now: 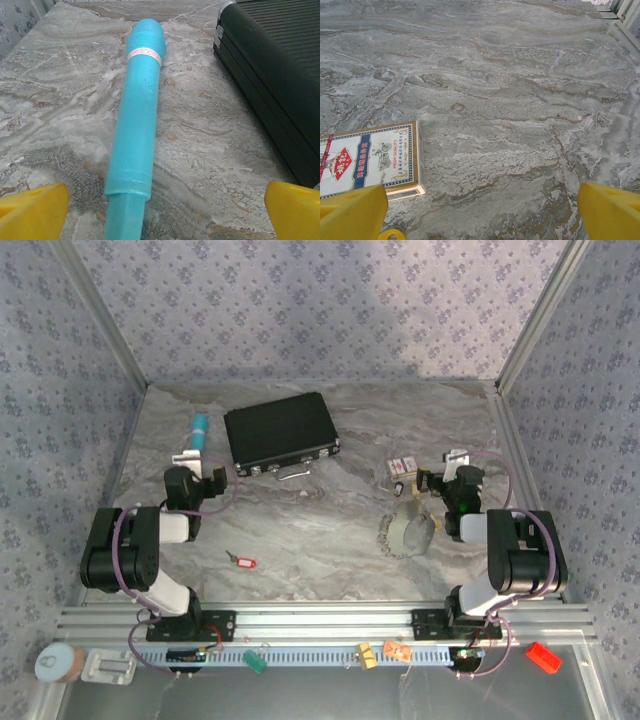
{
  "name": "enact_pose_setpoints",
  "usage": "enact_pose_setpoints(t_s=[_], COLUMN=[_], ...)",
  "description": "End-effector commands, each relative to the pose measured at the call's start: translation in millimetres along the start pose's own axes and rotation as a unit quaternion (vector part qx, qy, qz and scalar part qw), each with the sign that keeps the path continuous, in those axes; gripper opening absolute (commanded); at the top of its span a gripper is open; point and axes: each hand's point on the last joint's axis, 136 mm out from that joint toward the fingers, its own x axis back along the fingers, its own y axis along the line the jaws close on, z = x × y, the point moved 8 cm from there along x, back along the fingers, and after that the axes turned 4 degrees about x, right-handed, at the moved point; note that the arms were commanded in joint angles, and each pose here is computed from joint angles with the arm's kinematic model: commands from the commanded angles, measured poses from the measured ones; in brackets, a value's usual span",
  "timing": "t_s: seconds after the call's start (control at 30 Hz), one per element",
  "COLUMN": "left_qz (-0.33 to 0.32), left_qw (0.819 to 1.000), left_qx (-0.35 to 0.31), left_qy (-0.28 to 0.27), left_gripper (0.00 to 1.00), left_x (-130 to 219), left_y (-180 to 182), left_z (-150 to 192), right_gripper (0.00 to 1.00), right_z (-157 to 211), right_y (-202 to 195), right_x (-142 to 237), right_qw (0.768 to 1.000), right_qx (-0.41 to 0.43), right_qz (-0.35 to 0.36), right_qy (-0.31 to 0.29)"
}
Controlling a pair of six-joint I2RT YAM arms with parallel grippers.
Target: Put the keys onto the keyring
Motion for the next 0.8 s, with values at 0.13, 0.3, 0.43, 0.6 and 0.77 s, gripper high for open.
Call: enact_pose_setpoints(t_s=[0.13, 0.3, 0.43, 0.6, 0.77], left_qz=[-0.01, -0.044, -0.012, 0.03, 0.09], left_qw=[1.0, 0.998, 0.997, 0.996, 0.994], left_qx=[0.014, 0.045, 0.076, 0.084, 0.049], left_qy=[-0.02, 0.009, -0.007, -0.001, 0.021], left_gripper=[1.0, 1.0, 1.0, 1.0, 1.0], left_x=[3, 27, 46, 70, 91], left_y=[3, 6, 0, -18, -55], left_z=[-20, -59, -71, -77, -78], right_gripper=[0.97, 0.98, 0.98, 0.91, 0.8], right_z=[-17, -61, -76, -62, -50], right_y=[1, 8, 14, 20, 43], right_x=[0, 20, 38, 58, 86], right_qw=[1.0, 0.998, 0.99, 0.958, 0.942], right_qx=[0.002, -0.017, -0.091, -0.178, -0.166], right_qz=[-0.013, -0.007, 0.0, 0.016, -0.014], right_qy=[0.001, 0.067, 0.105, 0.222, 0.29])
